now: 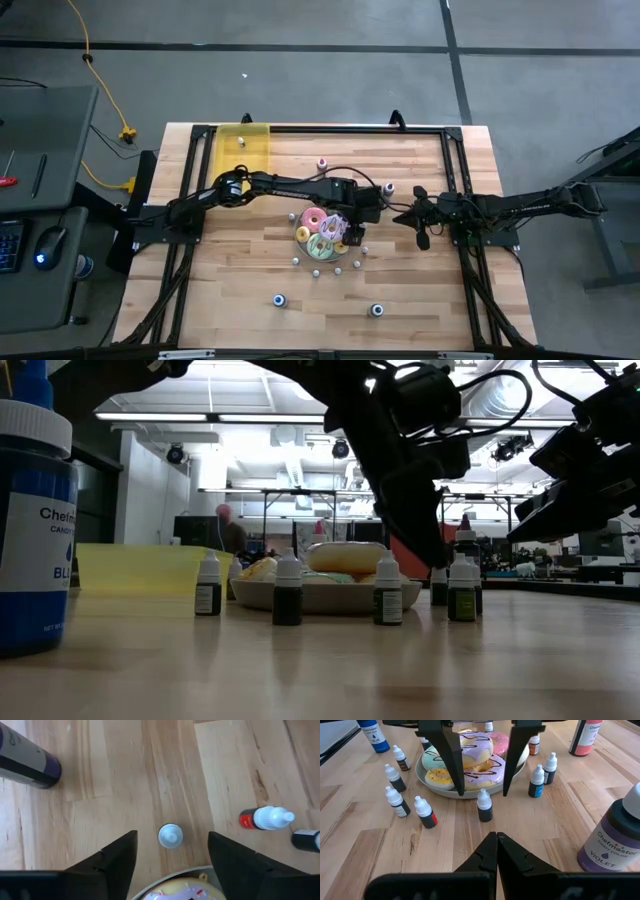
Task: Pick & Place food coloring
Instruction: Put the small black food coloring bottle into the yellow bin
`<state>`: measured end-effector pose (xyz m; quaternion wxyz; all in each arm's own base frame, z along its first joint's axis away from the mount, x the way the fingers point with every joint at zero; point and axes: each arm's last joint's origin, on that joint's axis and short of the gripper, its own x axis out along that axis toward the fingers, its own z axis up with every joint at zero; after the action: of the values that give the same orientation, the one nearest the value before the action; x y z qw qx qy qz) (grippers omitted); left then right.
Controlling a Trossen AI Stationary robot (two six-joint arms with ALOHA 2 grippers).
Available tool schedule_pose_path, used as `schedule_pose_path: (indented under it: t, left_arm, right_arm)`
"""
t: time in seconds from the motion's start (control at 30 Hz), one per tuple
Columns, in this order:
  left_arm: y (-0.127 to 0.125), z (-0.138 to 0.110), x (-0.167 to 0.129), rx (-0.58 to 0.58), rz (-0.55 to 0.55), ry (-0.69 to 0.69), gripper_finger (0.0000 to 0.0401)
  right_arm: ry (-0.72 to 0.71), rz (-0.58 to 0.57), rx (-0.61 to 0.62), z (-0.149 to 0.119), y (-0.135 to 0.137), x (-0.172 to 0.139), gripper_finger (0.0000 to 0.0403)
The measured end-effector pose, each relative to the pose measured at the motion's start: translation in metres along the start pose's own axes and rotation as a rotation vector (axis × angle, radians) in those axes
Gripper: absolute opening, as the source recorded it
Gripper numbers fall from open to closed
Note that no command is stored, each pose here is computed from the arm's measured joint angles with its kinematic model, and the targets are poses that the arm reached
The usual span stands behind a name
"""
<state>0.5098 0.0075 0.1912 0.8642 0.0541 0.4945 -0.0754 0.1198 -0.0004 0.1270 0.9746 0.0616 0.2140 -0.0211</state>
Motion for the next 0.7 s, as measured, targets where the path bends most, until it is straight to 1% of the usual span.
schedule_pose_path:
  t: [0.13, 0.33, 0.47, 0.53, 0.7]
  left_arm:
    - [0.000, 0.000, 0.000, 0.000, -0.011, -0.002, 0.0205]
    - [0.000, 0.000, 0.000, 0.000, -0.010, -0.002, 0.0182]
    - [-0.001, -0.004, 0.007, -0.010, -0.013, 0.022, 0.0172]
    - [0.000, -0.003, 0.011, -0.009, -0.012, 0.012, 0.0169]
    - [-0.001, -0.005, 0.015, -0.019, -0.006, 0.022, 0.0167]
  right_arm:
    - [0.000, 0.000, 0.000, 0.000, 0.000, 0.000, 0.0000]
    - [0.000, 0.000, 0.000, 0.000, 0.000, 0.000, 0.0000]
    - [0.000, 0.000, 0.000, 0.000, 0.000, 0.000, 0.0000]
    - [-0.001, 0.000, 0.000, 0.000, 0.000, 0.000, 0.0000]
    - [0.000, 0.000, 0.000, 0.000, 0.000, 0.000, 0.0000]
